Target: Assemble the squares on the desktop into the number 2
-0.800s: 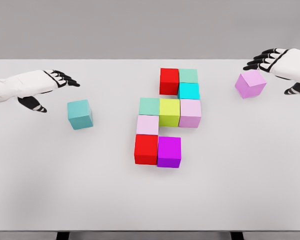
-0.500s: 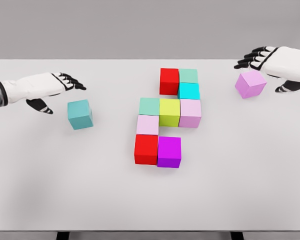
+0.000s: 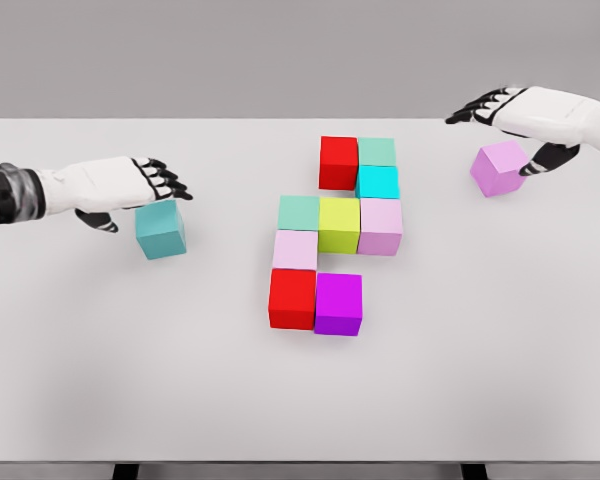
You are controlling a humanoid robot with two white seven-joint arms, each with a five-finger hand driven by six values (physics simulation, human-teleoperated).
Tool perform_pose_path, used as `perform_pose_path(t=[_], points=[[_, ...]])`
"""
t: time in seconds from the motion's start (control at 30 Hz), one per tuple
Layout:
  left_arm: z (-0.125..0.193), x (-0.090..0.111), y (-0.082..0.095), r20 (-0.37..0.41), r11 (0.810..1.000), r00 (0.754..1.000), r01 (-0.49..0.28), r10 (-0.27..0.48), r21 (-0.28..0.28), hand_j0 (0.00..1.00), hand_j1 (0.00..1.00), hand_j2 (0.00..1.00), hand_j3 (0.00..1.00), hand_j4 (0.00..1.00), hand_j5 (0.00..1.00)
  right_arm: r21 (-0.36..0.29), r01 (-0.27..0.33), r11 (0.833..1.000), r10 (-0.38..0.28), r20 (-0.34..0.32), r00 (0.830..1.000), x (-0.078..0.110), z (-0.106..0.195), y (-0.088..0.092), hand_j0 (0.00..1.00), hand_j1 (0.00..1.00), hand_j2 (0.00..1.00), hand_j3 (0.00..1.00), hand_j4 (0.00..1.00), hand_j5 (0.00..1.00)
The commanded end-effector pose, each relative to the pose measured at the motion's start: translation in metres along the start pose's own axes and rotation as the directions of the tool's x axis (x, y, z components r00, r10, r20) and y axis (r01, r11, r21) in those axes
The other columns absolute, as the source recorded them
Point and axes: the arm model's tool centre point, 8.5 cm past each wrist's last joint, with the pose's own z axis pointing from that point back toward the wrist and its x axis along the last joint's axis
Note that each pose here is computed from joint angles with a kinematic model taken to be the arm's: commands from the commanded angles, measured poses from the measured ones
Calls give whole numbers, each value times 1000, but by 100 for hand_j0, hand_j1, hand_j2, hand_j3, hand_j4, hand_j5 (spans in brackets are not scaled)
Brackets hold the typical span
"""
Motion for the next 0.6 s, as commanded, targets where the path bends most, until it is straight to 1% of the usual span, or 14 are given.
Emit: perform_pose_path(t=[0.0, 0.07, 0.17, 0.2, 0.23, 0.3, 0.33, 0.43, 0.47, 0.57], points=[[-5, 3, 1, 5, 1000, 1000, 15, -15, -2, 100, 100, 100, 100, 100, 100, 42, 40, 998, -40, -8, 999, -5, -8, 18, 100, 100, 100, 100, 100, 100], [-12, 7, 1, 12, 999, 999, 38, -38, -12, 100, 100, 100, 100, 100, 100, 56, 47, 997, -46, -20, 999, -9, -9, 23, 100, 100, 100, 100, 100, 100], [-13, 7, -2, 13, 999, 999, 43, -43, -22, 100, 100, 100, 100, 100, 100, 78, 51, 996, -48, -31, 998, -14, -12, 24, 100, 100, 100, 100, 100, 100], [-13, 8, -3, 14, 999, 999, 42, -42, -26, 100, 100, 100, 100, 100, 100, 81, 57, 995, -55, -29, 998, -15, -19, 23, 100, 100, 100, 100, 100, 100], [-14, 8, -4, 14, 999, 999, 44, -43, -28, 100, 100, 100, 100, 100, 100, 91, 62, 994, -59, -33, 998, -16, -22, 25, 100, 100, 100, 100, 100, 100], [-14, 8, -5, 13, 998, 999, 48, -47, -35, 100, 100, 100, 100, 100, 100, 122, 50, 991, -45, -50, 998, -20, -24, 29, 100, 100, 100, 100, 100, 100], [-15, 8, -7, 10, 997, 998, 65, -64, -48, 100, 100, 100, 100, 100, 100, 128, 55, 990, -49, -55, 997, -22, -25, 32, 100, 100, 100, 100, 100, 100], [-17, 10, -8, 14, 997, 998, 66, -66, -50, 100, 100, 100, 100, 100, 100, 136, 64, 989, -54, -79, 995, -29, -25, 33, 100, 100, 100, 100, 100, 100], [-17, 10, -9, 14, 997, 998, 66, -65, -52, 100, 100, 100, 100, 100, 100, 136, 64, 989, -52, -94, 994, -34, -24, 31, 100, 100, 100, 100, 100, 100], [-20, 12, -12, 22, 996, 998, 65, -64, -59, 100, 100, 100, 100, 100, 100, 135, 81, 988, -68, -100, 993, -37, -28, 32, 100, 100, 100, 100, 100, 100]])
